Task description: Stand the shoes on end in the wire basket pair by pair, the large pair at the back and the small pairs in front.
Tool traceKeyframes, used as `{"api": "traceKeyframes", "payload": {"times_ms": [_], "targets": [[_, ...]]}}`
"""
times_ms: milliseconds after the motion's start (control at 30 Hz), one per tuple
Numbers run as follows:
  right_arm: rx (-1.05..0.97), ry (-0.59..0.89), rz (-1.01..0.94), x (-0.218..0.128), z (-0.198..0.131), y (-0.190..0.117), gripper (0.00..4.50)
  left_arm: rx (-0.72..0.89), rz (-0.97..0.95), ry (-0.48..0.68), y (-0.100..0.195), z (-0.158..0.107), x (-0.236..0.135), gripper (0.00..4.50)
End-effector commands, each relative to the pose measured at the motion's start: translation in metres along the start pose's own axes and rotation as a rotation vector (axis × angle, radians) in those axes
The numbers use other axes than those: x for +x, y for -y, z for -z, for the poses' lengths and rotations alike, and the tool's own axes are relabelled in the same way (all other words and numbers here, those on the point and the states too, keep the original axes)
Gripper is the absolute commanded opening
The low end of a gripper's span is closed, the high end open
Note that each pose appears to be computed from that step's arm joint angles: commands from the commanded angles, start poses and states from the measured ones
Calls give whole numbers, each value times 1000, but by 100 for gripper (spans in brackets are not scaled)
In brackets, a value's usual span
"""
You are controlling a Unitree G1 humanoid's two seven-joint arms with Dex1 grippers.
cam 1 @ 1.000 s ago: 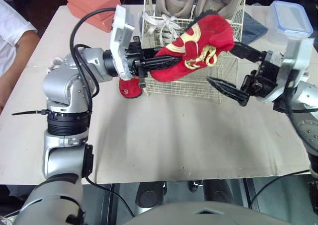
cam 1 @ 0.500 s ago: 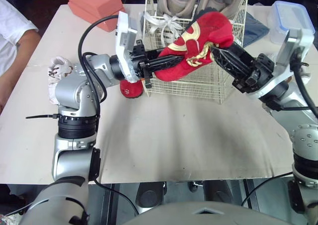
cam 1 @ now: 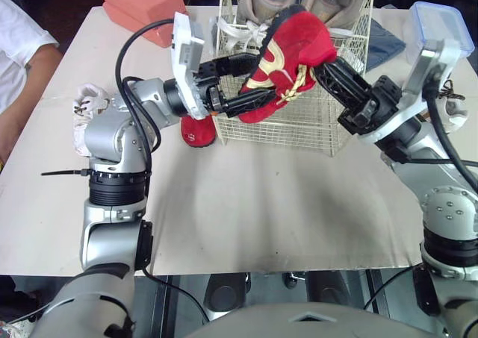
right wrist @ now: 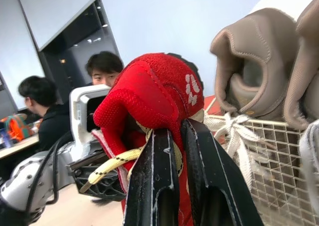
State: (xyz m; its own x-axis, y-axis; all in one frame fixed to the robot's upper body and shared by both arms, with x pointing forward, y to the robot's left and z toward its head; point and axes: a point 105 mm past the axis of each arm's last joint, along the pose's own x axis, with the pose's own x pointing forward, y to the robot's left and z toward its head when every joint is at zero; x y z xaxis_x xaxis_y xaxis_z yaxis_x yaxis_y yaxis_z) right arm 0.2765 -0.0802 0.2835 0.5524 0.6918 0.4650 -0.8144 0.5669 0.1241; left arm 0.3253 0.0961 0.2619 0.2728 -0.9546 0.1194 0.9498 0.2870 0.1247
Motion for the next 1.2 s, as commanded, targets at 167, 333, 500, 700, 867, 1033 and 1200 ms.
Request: {"api": "traceKeyframes", "payload": {"times_ms": [167, 333, 500, 700, 867, 1033, 1200], "targets": [[-142, 205, 116, 2, -58, 5, 0, 104, 64, -39, 13, -24, -11, 444], [-241, 185, 235, -5, -66, 19, 0, 143, 40, -115, 17, -32, -18, 444], [-392, 60, 290, -14, -52, 29, 0, 134, -40, -232, 12, -30, -25, 444], [-564, -198, 356, -30, -17, 45, 0, 101, -60, -248, 16, -35, -22, 444], [-507, -256, 455, -35, 1, 54, 0, 93, -57, -282, 19, -28, -23, 444], [-466, -329, 495, -40, 15, 59, 0, 100, -62, -287, 19, -28, -24, 444], [-468, -311, 514, -35, 11, 62, 0, 101, -36, -280, 25, -28, -22, 444]]}}
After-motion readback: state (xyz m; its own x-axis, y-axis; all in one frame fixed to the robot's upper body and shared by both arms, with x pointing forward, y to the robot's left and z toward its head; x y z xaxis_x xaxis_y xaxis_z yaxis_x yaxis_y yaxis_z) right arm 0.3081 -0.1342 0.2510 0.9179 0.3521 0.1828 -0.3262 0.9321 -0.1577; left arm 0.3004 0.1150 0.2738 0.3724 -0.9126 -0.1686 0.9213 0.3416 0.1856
